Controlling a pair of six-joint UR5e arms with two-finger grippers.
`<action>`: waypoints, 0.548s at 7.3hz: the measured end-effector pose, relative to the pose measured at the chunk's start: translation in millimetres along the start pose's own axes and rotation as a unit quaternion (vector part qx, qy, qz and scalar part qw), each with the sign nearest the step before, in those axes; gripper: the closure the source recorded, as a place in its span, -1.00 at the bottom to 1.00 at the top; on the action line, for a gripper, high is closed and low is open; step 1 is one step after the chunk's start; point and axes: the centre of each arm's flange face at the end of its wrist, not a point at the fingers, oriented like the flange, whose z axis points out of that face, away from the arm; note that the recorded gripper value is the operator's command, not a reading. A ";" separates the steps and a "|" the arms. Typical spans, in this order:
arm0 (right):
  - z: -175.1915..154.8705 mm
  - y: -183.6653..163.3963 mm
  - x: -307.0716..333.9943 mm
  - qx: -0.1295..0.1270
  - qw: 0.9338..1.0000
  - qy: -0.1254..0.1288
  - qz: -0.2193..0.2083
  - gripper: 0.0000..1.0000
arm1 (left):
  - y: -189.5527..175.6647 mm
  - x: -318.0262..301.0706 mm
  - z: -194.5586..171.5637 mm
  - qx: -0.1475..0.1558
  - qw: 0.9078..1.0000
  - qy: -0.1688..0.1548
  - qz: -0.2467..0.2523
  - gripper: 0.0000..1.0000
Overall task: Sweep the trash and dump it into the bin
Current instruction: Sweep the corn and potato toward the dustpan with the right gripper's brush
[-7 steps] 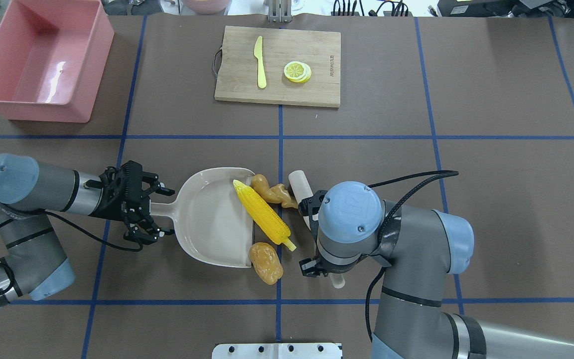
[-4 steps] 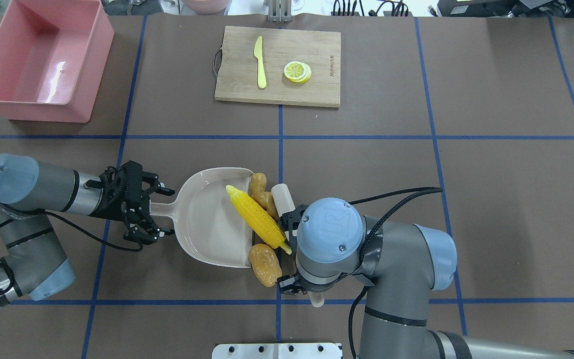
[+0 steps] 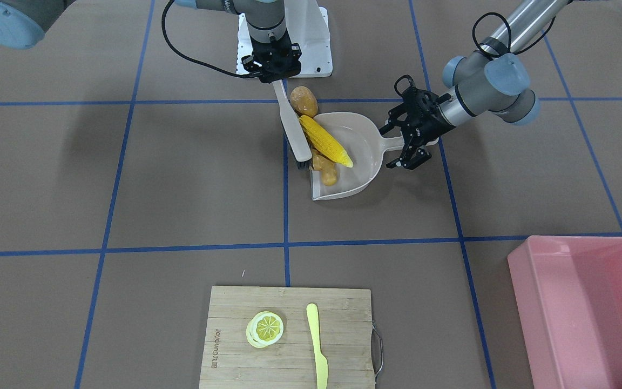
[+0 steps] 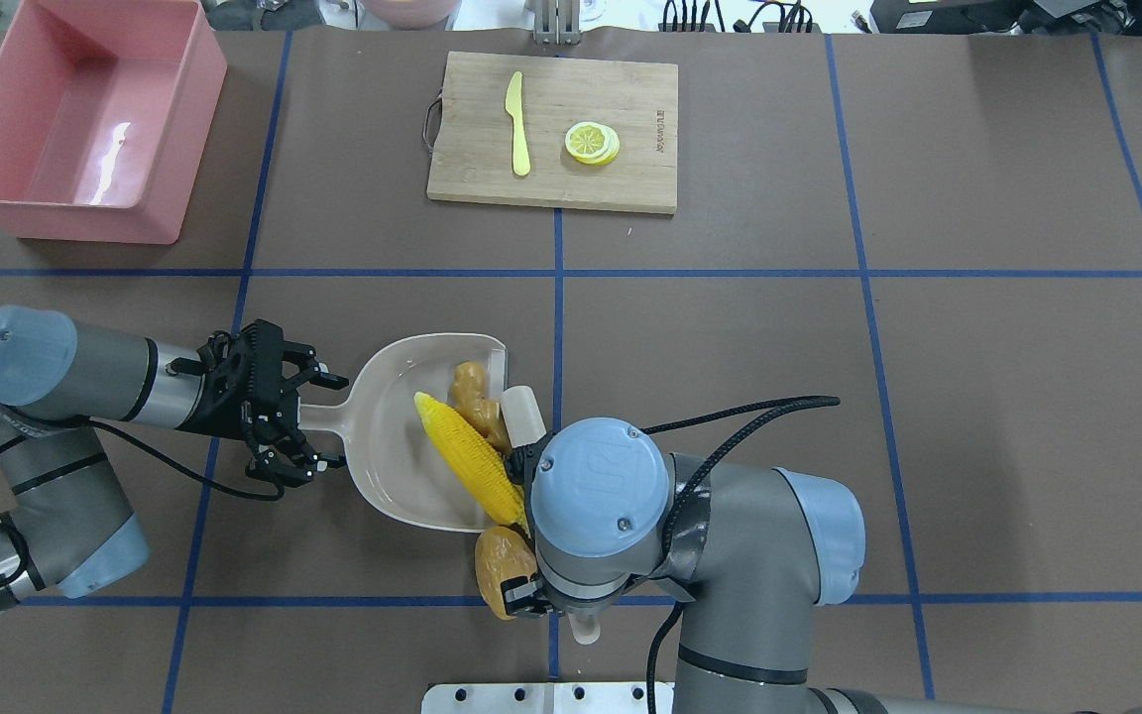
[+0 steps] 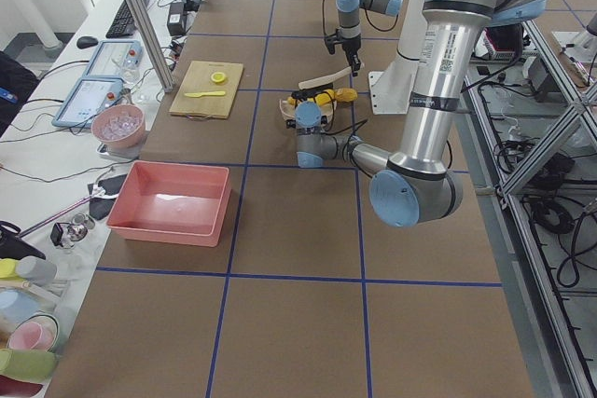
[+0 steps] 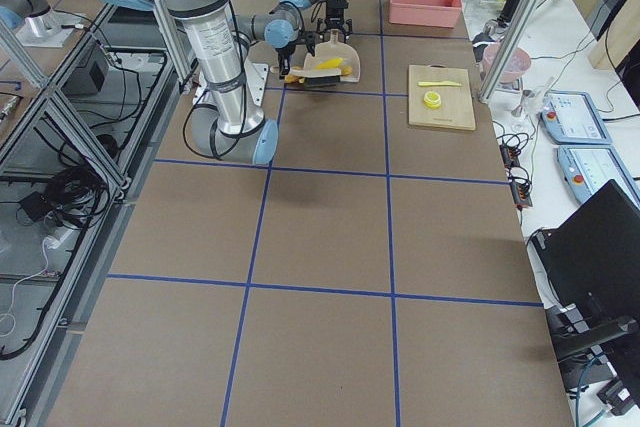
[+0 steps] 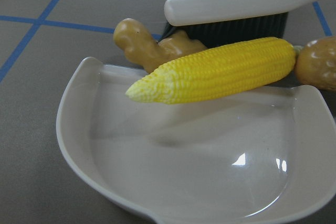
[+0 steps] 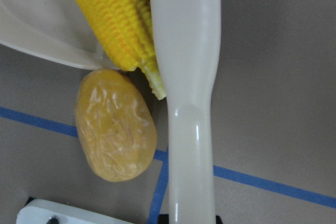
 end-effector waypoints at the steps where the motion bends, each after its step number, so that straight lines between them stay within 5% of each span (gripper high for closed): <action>1: -3.5 -3.3 1.8 -0.002 1.000 0.008 -0.004 1.00 | 0.0 0.0 0.0 0.000 1.000 0.000 0.000 -0.96; 4: -10.8 -31.6 40.8 -0.006 0.999 0.046 -0.025 1.00 | 0.1 0.0 0.0 0.000 1.000 0.000 0.000 -0.96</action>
